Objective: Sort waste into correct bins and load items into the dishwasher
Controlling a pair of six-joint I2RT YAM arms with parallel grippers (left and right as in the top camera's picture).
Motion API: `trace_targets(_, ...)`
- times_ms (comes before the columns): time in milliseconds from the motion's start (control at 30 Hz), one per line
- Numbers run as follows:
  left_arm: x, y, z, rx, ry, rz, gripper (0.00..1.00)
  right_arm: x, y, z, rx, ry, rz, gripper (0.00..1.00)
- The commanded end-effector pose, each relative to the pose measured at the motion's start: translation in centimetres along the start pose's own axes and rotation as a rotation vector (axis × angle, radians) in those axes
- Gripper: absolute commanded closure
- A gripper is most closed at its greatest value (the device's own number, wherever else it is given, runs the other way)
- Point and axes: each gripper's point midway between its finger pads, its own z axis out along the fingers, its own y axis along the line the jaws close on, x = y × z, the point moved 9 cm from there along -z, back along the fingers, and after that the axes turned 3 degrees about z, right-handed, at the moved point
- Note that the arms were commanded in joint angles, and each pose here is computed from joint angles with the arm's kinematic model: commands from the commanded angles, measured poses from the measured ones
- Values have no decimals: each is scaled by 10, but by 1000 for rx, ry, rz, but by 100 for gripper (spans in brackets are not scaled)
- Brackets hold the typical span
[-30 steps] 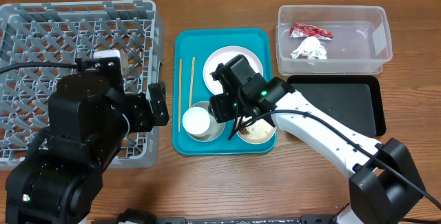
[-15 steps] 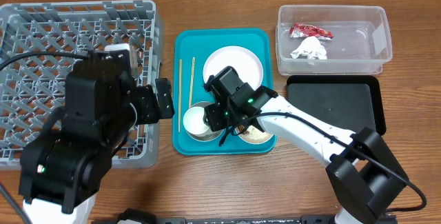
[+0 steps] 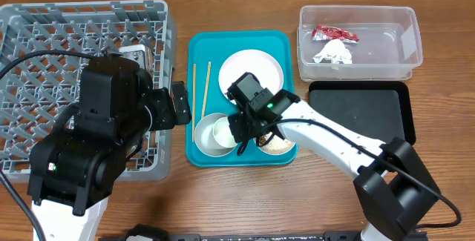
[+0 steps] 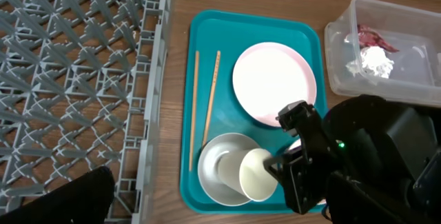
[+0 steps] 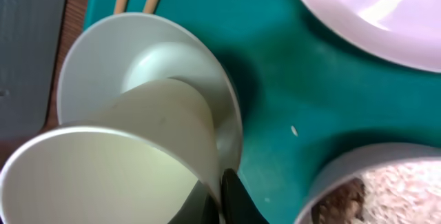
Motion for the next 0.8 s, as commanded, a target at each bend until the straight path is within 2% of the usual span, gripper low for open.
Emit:
trace_targets(0,-3,-4,-2,42,-11,-49,0,-27,14,-63,-71,-162,-7,96)
trace_targets(133,-10,-14,-4,209,-24,-64,0,-42,9,-128,-113,-297,19,96)
trace_targets(233,-20,-18,-6,357,-38,-83,0,-49,-1,-170,-217,-374,25,96)
trace_targets(333,-32,-19,-7,535,-41,-98,0,-52,-15,-206,-403,-421,-20,96)
trace_targets(467,-46,-24,-6,881,12,-70,0,-53,-28,-250,-809,-442,-194,96)
trace_targets(533,-49,-29,-5,1055,59,-47,0,-52,-31,-266,-963,-440,-291,96)
trace_targets(633,-53,-36,3,1249,137,-24,0,-49,-30,-277,-1059,-430,-374,96)
trace_targets(767,-53,-45,18,1327,207,-21,0,-46,-18,-274,-1084,-407,-410,96)
